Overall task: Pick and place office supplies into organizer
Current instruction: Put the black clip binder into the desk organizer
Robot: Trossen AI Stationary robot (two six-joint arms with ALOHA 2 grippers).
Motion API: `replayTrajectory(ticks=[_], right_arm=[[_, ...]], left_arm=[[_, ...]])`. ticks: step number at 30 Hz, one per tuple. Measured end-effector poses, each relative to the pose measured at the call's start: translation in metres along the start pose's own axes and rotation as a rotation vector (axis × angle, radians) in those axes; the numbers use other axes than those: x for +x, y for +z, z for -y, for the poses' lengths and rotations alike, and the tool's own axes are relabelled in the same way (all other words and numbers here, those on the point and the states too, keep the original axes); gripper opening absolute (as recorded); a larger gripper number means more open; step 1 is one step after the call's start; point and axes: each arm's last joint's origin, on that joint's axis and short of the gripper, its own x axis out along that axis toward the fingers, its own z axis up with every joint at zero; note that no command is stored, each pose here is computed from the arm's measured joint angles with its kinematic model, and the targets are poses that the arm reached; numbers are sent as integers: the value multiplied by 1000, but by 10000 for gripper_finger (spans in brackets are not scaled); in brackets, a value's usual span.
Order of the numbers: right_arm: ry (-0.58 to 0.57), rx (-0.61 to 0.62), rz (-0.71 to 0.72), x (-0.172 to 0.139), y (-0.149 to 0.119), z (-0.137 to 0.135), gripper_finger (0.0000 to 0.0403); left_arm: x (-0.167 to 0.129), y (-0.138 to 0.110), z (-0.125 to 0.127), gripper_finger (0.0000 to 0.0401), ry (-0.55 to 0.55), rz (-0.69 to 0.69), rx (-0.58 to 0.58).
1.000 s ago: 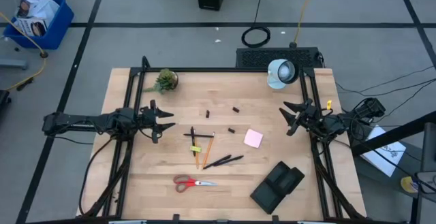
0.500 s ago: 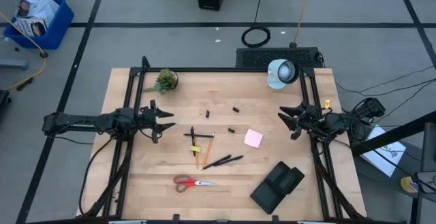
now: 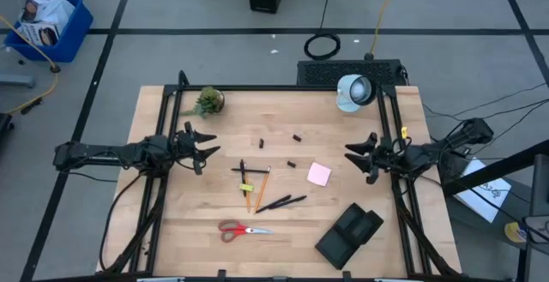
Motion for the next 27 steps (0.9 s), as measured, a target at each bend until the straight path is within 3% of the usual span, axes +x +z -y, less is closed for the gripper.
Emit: replayTrajectory(ticks=[7, 10, 12, 14, 19, 22, 27], right_arm=[[-4, -9, -87, 15, -16, -7, 169], [5, -43, -107, 22, -22, -11, 169], [-6, -144, -179, 27, -31, -12, 169], [-14, -203, -185, 42, -23, -26, 169], [-123, -298, -258, 79, -21, -46, 169], [-157, -281, -281, 104, -16, -55, 169], [-228, -306, -454, 154, -21, -45, 169]], left_arm=[[0, 6, 0, 196, -3, 61, -50], [-1, 11, 0, 196, -16, 116, -231], [-1, 16, 0, 196, -32, 155, -373], [-1, 16, 0, 196, -40, 163, -443], [-2, 19, 0, 196, -48, 188, -471], [-1, 19, 0, 196, -48, 186, -468], [-2, 21, -1, 196, 1, 217, -453]])
